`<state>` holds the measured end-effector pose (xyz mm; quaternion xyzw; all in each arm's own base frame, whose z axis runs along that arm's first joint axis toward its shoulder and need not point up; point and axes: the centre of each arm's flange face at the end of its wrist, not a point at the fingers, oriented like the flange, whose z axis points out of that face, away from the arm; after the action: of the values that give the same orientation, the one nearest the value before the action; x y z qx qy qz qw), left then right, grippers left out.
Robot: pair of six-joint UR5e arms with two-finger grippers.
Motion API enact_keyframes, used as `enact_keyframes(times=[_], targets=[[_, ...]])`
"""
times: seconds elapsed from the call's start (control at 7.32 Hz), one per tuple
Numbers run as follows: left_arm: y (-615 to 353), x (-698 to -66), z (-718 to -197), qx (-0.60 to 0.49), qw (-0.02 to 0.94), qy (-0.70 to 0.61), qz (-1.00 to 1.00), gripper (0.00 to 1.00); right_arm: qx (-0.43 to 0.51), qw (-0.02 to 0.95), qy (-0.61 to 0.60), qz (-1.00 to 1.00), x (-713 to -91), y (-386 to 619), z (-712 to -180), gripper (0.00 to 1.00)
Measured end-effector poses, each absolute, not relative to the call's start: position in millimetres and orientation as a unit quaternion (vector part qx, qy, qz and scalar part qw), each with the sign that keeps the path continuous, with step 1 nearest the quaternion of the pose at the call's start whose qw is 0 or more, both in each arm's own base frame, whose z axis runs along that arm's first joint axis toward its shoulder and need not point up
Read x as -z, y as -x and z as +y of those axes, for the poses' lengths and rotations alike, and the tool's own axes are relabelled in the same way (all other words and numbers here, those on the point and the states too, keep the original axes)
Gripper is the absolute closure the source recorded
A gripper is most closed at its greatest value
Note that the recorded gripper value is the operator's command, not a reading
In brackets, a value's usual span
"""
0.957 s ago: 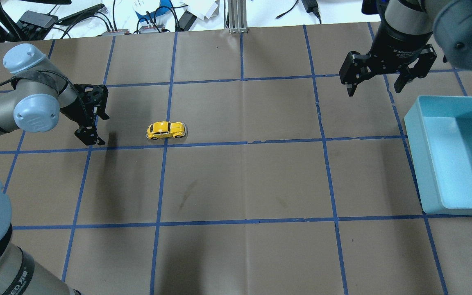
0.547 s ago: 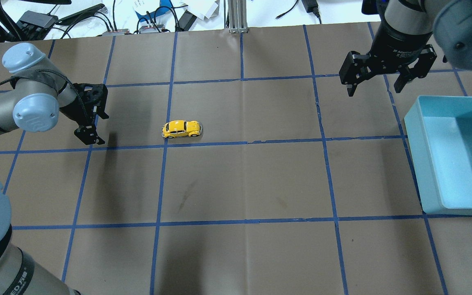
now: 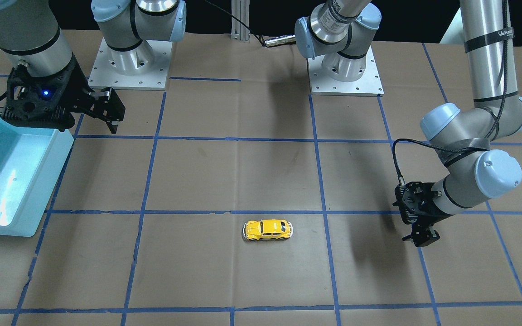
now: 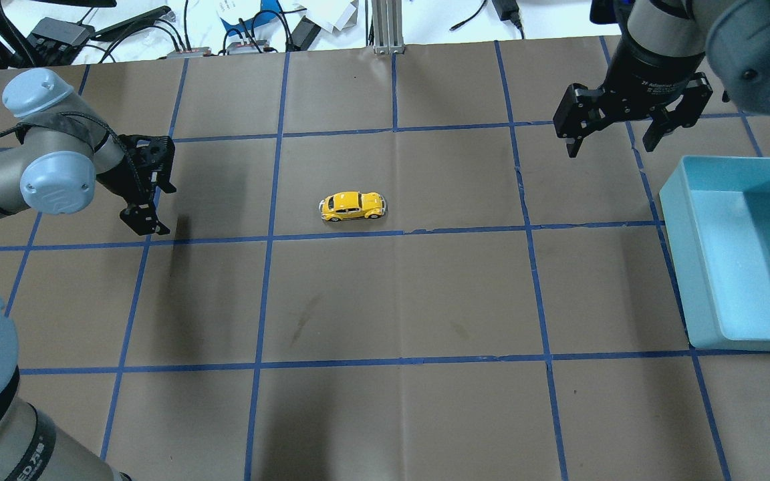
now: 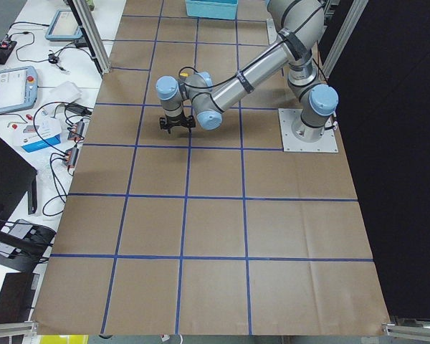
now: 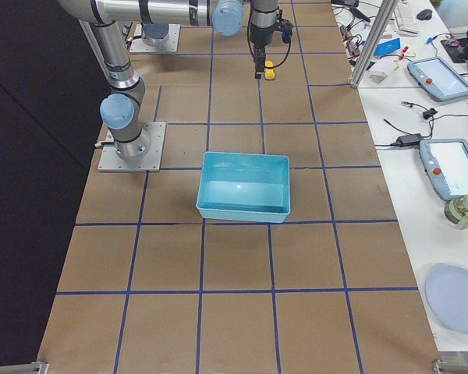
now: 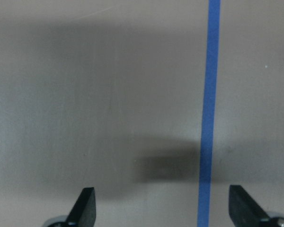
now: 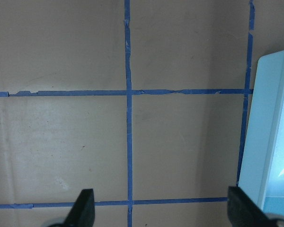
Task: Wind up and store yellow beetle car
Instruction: 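Raise the left gripper away from the car as it rolls off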
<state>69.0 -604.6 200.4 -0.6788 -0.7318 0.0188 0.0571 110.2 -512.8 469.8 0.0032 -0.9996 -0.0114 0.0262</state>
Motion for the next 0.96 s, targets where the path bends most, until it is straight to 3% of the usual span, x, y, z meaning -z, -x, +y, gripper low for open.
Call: enact_keyframes(times=[0.96], targets=[[-66,-211,-602,-0.008,0.041,0.661,-0.750,0.00,0.011,0.026,-0.003,-1.000,-470,-110,-513,0.00]])
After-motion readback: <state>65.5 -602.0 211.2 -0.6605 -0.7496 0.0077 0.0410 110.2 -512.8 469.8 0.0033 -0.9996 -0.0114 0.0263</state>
